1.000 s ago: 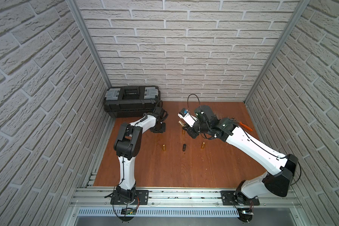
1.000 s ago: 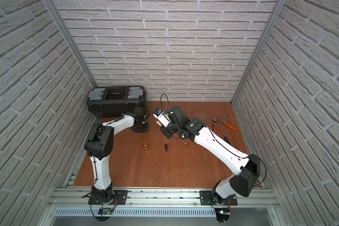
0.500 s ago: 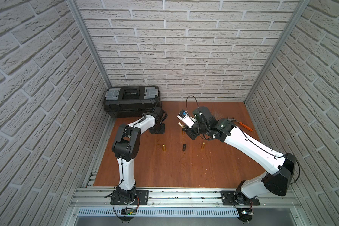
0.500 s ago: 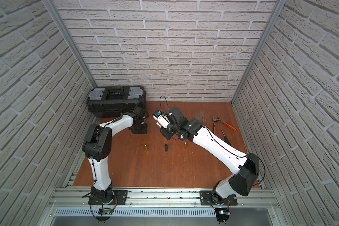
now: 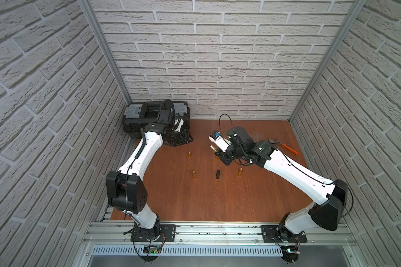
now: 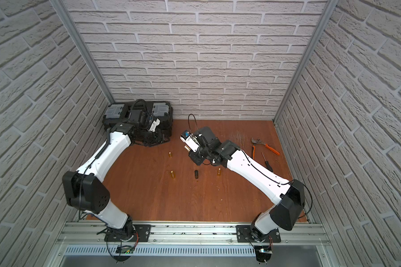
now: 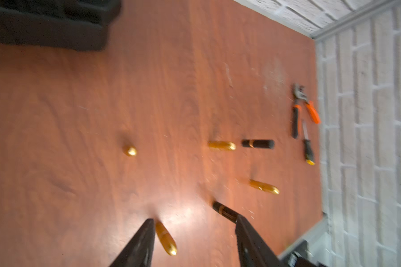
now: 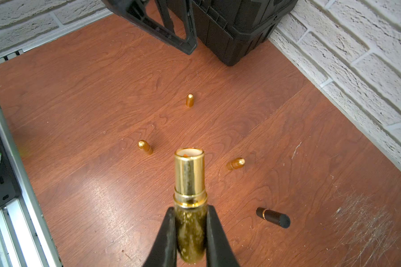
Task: Open the lipstick cap
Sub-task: Place the lipstick at the center of the board.
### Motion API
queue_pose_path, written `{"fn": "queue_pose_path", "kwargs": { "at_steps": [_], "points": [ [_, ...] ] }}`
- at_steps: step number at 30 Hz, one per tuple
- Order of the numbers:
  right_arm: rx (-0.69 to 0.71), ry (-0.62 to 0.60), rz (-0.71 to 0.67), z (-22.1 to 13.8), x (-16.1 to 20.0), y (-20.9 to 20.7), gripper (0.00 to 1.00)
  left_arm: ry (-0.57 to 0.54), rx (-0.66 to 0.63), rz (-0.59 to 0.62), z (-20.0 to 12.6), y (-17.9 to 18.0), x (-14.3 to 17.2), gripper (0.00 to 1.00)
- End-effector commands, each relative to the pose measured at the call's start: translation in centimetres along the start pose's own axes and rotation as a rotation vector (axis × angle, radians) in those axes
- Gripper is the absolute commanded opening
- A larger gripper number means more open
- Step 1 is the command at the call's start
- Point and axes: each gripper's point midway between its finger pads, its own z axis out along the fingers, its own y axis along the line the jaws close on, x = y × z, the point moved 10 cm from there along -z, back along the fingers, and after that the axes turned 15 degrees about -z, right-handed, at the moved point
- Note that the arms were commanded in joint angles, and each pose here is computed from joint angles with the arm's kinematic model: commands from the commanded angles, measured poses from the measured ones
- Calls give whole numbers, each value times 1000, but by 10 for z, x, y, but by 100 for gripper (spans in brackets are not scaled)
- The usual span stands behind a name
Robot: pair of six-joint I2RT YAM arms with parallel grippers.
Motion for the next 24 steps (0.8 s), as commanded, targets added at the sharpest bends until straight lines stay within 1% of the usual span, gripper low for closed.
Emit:
{"fn": "queue_pose_path", "kwargs": {
  "at_steps": [1,5,9,16,24],
  "points": [
    [-8,-37,-4,6,-10,1,3,109,168,-11,-16,-13,22,59],
    [-18,-51,-13,8,-16,2,3,123,260,0,-27,-20,30,60],
    [-35,-72,-8,10,-23,3,3,153,316,32,-33,-28,41,60],
    [-46,-53,-33,21,-32,6,3,217,339,75,-26,-35,55,60],
    [-50,-47,-42,25,-33,10,3,236,325,79,-19,-37,53,59]
  ]
}}
